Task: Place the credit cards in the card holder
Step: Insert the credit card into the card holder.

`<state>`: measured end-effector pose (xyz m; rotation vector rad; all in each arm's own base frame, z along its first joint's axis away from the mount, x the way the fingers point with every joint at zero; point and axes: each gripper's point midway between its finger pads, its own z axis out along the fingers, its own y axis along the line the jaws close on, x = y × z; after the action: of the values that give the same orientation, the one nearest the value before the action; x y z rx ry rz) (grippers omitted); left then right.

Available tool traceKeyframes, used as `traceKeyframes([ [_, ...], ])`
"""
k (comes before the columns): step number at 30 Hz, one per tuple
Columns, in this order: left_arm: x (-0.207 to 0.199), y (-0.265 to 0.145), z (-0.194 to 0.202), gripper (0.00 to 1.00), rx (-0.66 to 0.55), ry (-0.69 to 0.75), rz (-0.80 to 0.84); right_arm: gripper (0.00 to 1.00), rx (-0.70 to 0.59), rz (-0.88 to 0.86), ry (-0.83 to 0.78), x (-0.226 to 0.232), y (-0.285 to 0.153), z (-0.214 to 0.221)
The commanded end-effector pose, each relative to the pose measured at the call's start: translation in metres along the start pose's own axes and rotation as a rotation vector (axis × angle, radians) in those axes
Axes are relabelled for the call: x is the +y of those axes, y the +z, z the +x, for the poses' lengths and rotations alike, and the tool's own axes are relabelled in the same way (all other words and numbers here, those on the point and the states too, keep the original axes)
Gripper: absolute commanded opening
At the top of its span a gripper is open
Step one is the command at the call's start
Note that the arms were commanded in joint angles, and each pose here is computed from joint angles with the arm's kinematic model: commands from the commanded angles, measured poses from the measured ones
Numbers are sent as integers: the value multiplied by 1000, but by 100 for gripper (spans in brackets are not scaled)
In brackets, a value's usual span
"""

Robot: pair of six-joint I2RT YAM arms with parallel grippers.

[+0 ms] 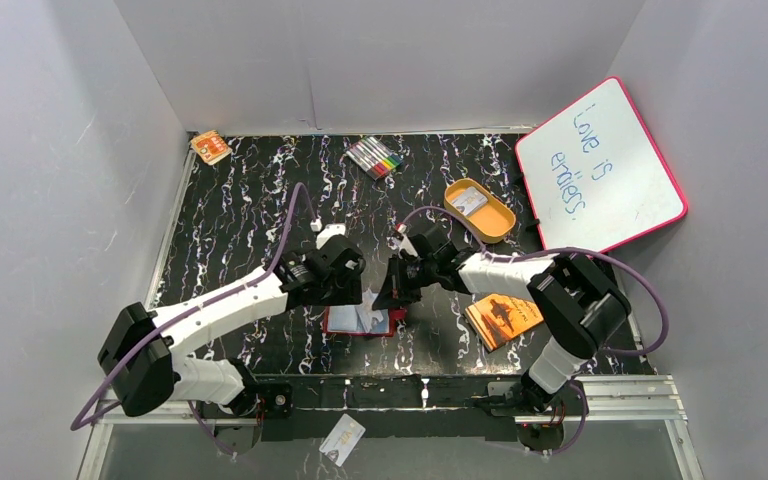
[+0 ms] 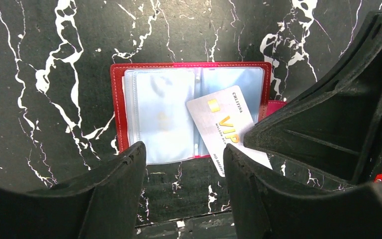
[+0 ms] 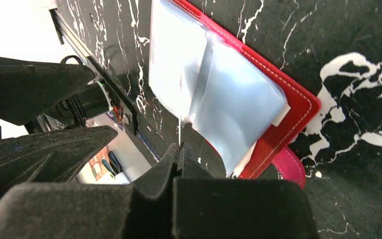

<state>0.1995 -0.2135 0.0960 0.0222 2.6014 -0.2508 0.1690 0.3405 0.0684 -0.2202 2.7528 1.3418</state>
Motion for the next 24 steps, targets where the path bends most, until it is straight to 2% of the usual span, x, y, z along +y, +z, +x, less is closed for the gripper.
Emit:
traceKeyframes([
  [1,14,-3,-5,57,-33,-20,-31,0,-4,-49,-41,18,8,-12],
  [4,23,3,-2,56,-26,-16,-63,0,-3,-37,-35,15,10,-12],
  [7,50,16,6,53,-11,-54,-140,0,-80,2,-39,12,1,-19],
  [13,74,19,15,46,-10,-162,-158,0,-164,5,-4,5,-6,-23],
  [24,84,33,42,43,78,-203,-160,0,-108,-67,16,5,4,-12],
])
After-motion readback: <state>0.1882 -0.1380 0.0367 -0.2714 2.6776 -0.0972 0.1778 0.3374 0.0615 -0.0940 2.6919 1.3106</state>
